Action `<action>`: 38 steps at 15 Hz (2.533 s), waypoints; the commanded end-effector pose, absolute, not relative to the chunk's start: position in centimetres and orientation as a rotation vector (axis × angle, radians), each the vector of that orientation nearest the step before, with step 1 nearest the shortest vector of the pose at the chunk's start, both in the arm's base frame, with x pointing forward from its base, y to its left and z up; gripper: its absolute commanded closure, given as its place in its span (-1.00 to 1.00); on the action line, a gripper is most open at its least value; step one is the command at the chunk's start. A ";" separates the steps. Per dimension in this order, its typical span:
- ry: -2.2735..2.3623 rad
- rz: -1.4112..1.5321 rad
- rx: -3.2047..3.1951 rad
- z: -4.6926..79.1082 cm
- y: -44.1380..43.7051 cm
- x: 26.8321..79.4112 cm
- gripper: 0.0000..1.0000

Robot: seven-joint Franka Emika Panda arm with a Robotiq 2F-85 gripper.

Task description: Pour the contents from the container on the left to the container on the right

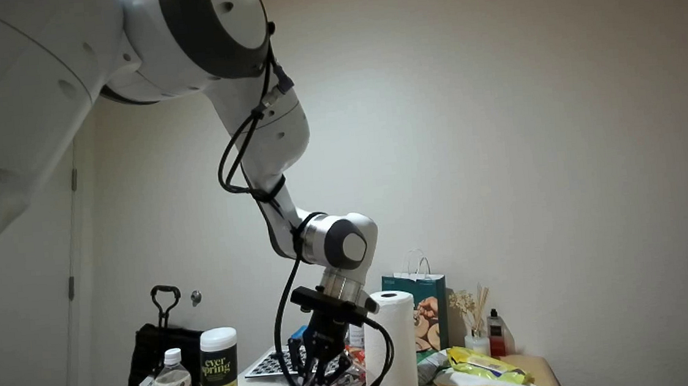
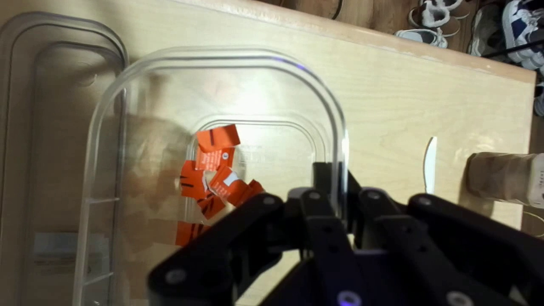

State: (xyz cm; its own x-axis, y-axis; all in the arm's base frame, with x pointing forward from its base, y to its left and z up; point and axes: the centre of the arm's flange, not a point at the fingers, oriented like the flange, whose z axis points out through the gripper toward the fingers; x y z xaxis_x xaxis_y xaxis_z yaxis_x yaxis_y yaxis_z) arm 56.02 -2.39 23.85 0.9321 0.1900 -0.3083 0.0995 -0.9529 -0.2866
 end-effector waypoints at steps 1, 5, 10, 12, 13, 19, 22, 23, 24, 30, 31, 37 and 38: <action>-0.217 0.519 -2.730 29.1 -3.1 57.0 0.89; -0.242 0.558 -2.633 35.0 -4.4 57.3 0.89; -0.296 0.350 -2.589 36.3 -8.0 56.5 0.89; -0.287 0.281 -2.552 33.4 -9.3 56.3 0.88; -0.275 0.348 -2.597 35.8 -8.4 57.5 0.85; -0.319 0.312 -2.542 32.3 -9.5 57.5 0.89; -0.406 0.260 -2.459 30.6 -9.8 57.7 0.89; -0.458 0.225 -2.430 30.0 -9.9 57.7 0.89; -0.496 0.188 -2.405 29.3 -10.1 57.7 0.89; -0.510 0.222 -2.414 27.9 -10.1 57.6 0.85; -0.511 0.221 -2.414 27.9 -10.1 57.6 0.85; -0.672 0.113 -2.394 26.2 -11.3 59.3 0.88; -0.614 0.173 -2.403 26.4 -11.2 59.7 0.89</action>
State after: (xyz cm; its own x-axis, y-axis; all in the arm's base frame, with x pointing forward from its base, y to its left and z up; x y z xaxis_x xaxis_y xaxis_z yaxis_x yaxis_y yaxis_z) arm 58.32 -10.69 26.72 0.8814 0.4704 0.0431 0.3946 -0.6831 -0.6145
